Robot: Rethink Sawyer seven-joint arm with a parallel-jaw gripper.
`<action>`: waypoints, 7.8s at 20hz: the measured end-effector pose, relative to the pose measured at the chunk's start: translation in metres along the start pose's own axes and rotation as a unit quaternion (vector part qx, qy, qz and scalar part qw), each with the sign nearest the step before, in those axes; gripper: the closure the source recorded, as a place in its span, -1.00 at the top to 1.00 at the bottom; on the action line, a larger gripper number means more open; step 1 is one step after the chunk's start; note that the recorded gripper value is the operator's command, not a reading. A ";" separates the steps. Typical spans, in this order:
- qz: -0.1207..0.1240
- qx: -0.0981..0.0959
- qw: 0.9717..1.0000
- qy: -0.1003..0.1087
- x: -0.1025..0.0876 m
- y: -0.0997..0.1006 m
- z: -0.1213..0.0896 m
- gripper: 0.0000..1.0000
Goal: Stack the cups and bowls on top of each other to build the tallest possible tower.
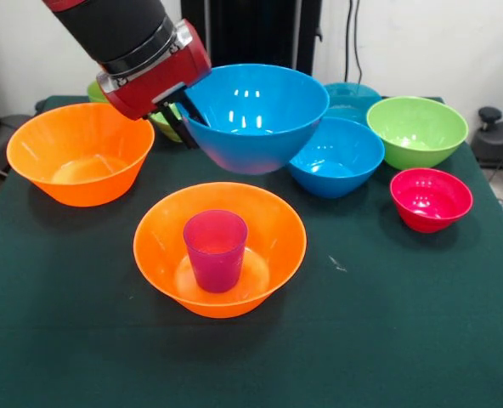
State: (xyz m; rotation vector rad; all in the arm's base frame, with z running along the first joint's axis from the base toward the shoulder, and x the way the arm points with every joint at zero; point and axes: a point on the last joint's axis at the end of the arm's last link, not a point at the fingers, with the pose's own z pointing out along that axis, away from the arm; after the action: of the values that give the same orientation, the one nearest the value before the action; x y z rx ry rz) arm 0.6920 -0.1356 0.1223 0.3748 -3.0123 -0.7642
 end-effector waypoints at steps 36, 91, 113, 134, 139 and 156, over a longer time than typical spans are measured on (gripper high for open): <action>0.004 0.015 1.000 -0.007 -0.002 -0.050 0.034 -1.00; -0.024 0.027 0.999 -0.005 -0.001 -0.074 0.051 -1.00; -0.030 0.035 0.999 -0.007 0.002 -0.077 0.067 -1.00; -0.031 0.034 0.999 -0.006 0.002 -0.077 0.067 -1.00; -0.031 0.034 0.999 -0.006 0.002 -0.077 0.067 -1.00; -0.031 0.035 0.999 -0.006 0.001 -0.076 0.068 -1.00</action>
State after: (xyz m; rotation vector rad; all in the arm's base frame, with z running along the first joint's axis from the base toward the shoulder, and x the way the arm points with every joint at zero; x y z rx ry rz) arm 0.7033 -0.1690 0.0269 0.4700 -3.0577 -0.6695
